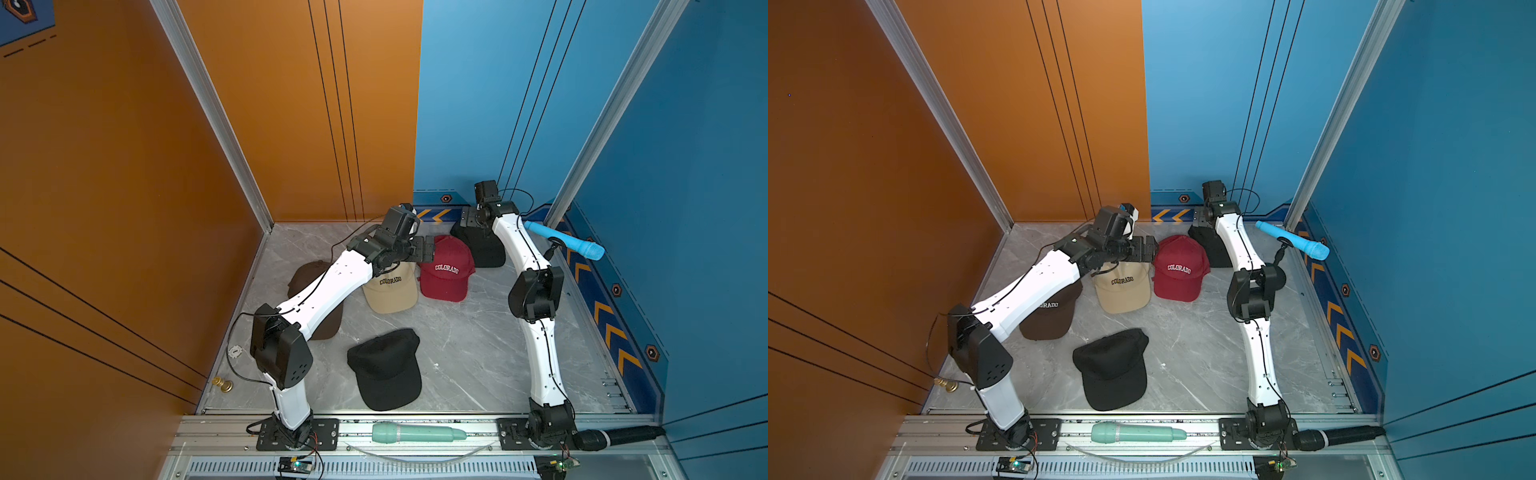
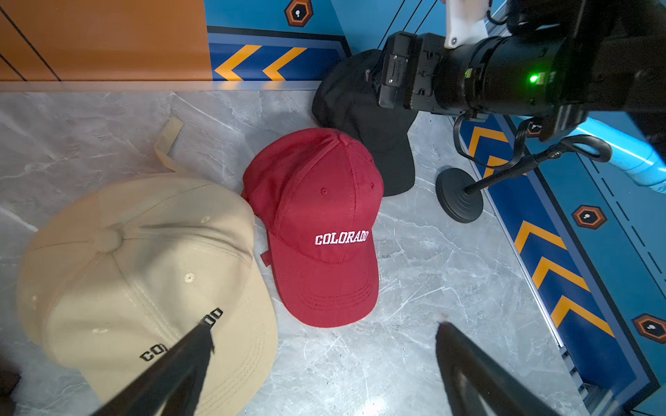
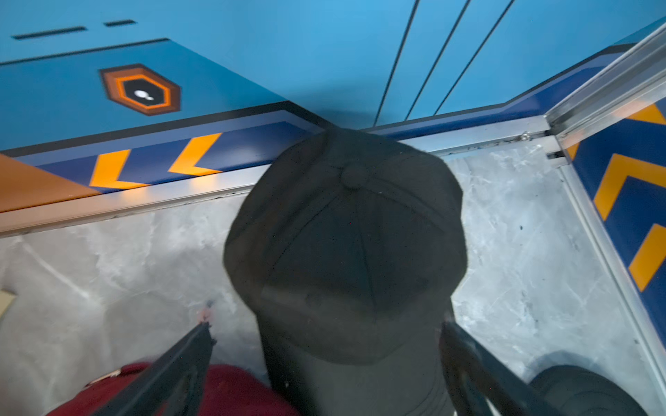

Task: Stack the baseball caps by color
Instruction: Pick up the baseball cap from the center of the board.

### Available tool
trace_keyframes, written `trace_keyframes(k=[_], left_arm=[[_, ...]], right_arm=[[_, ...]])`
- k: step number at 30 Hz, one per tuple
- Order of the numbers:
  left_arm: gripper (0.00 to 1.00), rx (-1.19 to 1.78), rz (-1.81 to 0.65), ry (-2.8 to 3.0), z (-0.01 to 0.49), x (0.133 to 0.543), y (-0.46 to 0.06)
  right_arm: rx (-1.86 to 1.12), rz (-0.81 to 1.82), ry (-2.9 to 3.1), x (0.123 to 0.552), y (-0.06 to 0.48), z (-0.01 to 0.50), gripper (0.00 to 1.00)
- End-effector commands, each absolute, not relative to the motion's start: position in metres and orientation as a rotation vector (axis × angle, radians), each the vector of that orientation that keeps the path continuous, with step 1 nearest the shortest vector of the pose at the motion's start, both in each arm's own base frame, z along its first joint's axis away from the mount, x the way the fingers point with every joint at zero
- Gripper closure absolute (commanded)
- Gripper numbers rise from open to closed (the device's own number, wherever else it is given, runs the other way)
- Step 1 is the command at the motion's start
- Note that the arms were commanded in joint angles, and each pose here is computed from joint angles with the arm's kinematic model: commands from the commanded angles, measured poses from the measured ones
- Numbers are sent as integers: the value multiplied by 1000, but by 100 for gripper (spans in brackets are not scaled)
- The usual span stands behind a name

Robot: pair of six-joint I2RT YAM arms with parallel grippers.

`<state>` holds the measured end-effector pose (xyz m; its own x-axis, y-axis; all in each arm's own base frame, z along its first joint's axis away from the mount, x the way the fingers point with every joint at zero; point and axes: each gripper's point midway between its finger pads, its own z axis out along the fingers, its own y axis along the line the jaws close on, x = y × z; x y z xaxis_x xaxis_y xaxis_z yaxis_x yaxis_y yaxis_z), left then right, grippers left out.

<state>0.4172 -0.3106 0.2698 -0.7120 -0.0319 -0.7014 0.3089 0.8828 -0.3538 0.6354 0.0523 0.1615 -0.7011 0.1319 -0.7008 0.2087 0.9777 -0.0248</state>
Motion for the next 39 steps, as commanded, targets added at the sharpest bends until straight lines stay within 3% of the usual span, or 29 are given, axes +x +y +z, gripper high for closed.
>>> trace_keyframes(k=[1,27,32,39], left_arm=[[2,220,-591,2314,269,420,-311],[2,169,-583,2334,272,419,-298],[2,152,-565,2337,272,414,-292],[2,141,-537,2334,276,409,-283]], right_arm=[[301,-193,2301,645,22,168,0],[296,-117,2419,649,19,103,0],[293,-110,2423,649,20,100,6],[289,-115,2417,651,19,101,24]])
